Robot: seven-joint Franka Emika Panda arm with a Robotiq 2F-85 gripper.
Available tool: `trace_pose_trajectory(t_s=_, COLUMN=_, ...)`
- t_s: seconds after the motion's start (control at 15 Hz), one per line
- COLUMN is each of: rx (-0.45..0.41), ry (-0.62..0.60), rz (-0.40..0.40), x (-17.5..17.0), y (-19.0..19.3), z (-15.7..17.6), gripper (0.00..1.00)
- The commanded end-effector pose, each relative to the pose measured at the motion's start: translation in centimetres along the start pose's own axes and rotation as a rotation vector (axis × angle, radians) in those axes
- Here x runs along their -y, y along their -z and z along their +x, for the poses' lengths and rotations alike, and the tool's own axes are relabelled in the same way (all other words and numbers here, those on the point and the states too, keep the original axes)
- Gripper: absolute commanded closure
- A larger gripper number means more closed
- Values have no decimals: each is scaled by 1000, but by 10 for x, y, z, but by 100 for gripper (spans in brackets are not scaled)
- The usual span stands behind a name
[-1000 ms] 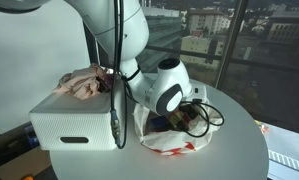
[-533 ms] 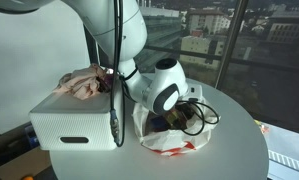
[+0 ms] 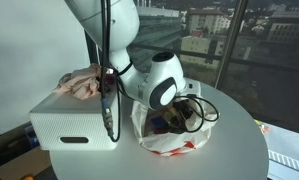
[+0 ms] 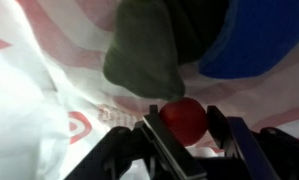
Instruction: Remove the strawberry, the sponge and the beetroot plushy from the and put them on the basket
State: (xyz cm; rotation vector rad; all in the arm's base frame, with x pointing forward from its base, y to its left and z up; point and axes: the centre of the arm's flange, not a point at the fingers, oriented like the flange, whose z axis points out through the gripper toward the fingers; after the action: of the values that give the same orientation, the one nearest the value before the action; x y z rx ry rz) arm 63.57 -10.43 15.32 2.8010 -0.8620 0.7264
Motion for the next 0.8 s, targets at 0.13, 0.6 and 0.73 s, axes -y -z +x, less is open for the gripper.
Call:
trace_pose_trajectory(t_s=0.13, rx=266, ry=110, rz=-5, x=2, y=119, z=-18, gripper=74)
trace_pose_trajectory(t_s=0.6, rx=361, ry=413, rz=-78, x=12, y=223, z=-96, gripper=74)
trace_pose_trajectory(t_s=0.73, rx=310, ry=510, rz=-70, x=15, y=247, z=-116, gripper=74)
